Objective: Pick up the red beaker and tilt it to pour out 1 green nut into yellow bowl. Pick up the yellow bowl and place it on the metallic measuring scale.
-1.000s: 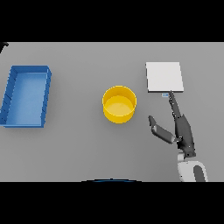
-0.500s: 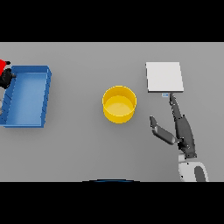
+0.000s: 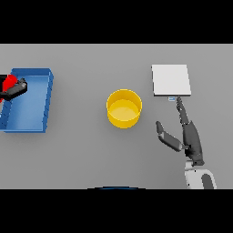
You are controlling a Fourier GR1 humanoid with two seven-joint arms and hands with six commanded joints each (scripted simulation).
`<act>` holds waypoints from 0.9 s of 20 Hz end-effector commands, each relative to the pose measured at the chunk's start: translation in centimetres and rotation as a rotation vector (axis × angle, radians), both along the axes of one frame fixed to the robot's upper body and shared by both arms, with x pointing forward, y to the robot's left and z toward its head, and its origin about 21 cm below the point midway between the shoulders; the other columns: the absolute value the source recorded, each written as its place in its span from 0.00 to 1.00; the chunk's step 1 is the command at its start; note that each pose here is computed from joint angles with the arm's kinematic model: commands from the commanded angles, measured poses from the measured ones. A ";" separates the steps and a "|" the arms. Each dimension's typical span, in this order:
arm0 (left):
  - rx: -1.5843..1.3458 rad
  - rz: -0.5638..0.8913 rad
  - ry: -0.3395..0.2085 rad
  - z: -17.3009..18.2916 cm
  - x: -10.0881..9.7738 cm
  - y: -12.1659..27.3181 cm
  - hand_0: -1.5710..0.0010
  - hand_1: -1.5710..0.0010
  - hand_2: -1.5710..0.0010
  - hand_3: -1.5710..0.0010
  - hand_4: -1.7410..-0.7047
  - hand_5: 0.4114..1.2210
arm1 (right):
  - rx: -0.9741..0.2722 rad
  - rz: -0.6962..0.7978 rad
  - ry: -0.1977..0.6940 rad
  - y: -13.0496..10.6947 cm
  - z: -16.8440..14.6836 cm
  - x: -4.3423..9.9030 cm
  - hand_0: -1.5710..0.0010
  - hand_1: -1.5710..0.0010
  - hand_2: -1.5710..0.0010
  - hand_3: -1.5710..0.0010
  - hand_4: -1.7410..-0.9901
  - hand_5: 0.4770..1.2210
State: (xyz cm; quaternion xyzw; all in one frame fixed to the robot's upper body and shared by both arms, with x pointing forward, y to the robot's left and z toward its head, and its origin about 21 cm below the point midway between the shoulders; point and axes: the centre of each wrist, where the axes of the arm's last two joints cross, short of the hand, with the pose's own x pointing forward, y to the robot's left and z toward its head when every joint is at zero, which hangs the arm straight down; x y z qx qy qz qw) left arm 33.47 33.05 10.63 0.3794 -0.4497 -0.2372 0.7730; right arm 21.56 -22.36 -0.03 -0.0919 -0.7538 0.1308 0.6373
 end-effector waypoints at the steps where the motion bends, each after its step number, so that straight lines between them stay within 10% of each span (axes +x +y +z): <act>1: -0.006 -0.025 0.021 0.1 -0.3 -0.2 0.52 0.62 0.61 0.63 0.75 0.41 | -0.004 0.006 -0.006 0.0 0.2 -0.2 1.00 1.00 1.00 1.00 0.75 0.25; 7: -0.029 -0.052 0.050 -0.1 -0.4 0.3 0.88 0.90 0.90 0.90 0.91 0.33 | -0.001 0.000 0.028 0.3 0.1 -0.5 1.00 1.00 1.00 1.00 0.74 0.26; 14: -0.071 -0.062 -0.050 0.6 0.4 0.6 0.97 0.98 0.98 0.98 0.93 0.32 | -0.096 0.046 0.007 0.9 0.6 -0.4 1.00 1.00 1.00 1.00 0.75 0.27; 18: -0.083 -0.072 -0.057 0.3 0.6 0.0 0.99 0.99 0.99 0.99 0.93 0.36 | -0.232 0.185 -0.012 0.8 2.6 2.1 1.00 1.00 1.00 1.00 0.69 0.31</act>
